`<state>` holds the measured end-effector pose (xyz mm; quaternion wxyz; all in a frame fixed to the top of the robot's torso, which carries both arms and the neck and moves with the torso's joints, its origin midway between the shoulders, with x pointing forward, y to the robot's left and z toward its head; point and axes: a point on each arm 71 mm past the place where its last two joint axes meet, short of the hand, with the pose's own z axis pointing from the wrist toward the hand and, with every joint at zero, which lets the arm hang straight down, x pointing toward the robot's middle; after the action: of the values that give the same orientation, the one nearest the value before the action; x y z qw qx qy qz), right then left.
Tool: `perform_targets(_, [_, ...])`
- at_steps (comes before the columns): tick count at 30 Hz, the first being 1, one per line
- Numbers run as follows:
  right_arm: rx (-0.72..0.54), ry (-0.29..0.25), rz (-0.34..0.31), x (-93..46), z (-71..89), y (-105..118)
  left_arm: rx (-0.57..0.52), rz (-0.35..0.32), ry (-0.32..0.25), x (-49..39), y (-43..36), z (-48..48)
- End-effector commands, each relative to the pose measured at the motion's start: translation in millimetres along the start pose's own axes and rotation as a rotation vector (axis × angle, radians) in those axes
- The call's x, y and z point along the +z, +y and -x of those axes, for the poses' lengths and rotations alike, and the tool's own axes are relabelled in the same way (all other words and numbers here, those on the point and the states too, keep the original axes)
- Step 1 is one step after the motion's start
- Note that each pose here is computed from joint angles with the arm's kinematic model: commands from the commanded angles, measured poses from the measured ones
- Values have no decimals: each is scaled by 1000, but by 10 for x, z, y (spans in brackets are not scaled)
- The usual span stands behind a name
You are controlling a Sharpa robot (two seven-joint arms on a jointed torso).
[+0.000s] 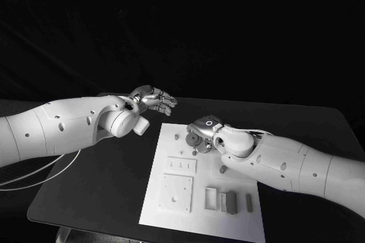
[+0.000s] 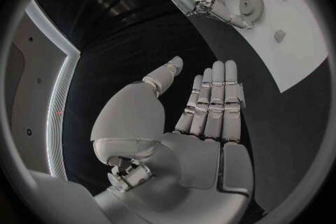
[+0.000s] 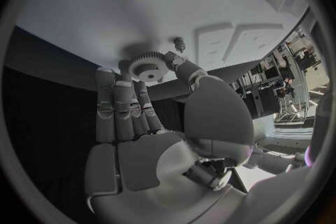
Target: Assemble the parts on the task board
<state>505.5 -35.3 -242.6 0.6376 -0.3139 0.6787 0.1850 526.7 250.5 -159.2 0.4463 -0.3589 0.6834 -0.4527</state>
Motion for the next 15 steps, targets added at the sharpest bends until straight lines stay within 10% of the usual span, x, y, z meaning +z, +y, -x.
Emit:
perform_targets(1, [4,-21,-11,9,12,-7,4,-10,7,3,-21,-14])
perform_targets(15, [-3,13,-16,37,-8,-3,8,-6,7,1,-18,-14])
